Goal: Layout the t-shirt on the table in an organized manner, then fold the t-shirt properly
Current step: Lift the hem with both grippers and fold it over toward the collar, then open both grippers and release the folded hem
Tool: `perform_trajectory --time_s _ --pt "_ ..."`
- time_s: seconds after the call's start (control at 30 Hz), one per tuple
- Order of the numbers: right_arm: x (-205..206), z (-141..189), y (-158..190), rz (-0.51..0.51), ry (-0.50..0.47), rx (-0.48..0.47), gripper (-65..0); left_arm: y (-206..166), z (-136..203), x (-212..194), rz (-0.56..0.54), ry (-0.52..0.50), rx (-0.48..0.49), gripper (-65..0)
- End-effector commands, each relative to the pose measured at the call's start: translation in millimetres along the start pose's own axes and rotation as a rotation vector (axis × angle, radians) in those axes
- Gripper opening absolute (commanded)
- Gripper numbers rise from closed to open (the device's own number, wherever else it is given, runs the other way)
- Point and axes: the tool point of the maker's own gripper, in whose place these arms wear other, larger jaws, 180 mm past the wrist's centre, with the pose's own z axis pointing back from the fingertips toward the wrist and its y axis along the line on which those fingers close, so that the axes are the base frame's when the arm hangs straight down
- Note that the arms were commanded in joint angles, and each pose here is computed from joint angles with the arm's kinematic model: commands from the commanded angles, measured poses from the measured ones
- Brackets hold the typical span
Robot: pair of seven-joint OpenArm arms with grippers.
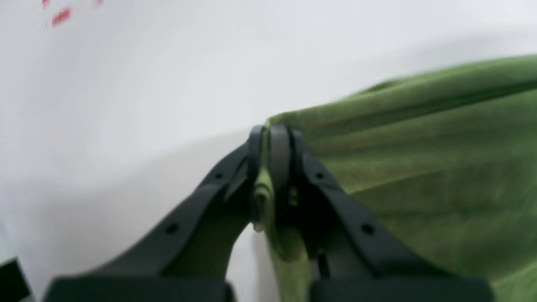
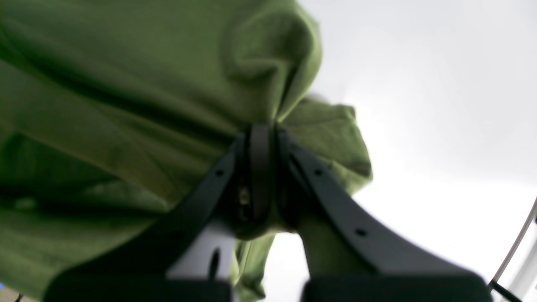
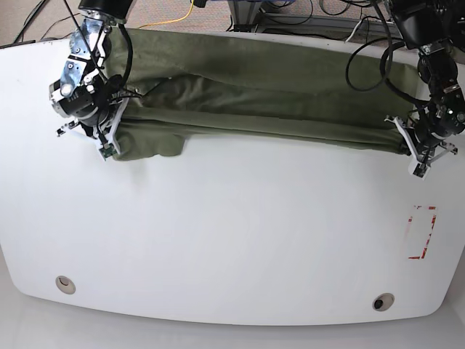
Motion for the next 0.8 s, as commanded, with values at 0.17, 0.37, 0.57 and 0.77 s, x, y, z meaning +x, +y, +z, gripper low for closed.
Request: perform_trajectory --time_s 0.17,0.37,0.57,0.77 --pt "-20.9 6.3 -5.7 0.018 0.065 -0.044 -65.0 27.1 13.1 -9.1 -0.036 0.04 0.078 -65.0" --pt "-31.1 5.3 -0.4 0.022 0.09 -0.031 -64.8 24.8 14.0 -23.9 -0.044 0.075 0.073 -65.0" --pt "-38.2 5.0 2.9 0.024 0.106 -0.023 -53.4 19.7 13.5 -39.5 -0.045 0.111 0.061 -59.4" --pt "-45.4 5.2 4.8 0.022 0.122 -0.018 -26.3 13.6 14.9 -54.6 -0.05 0.143 0.049 -41.7"
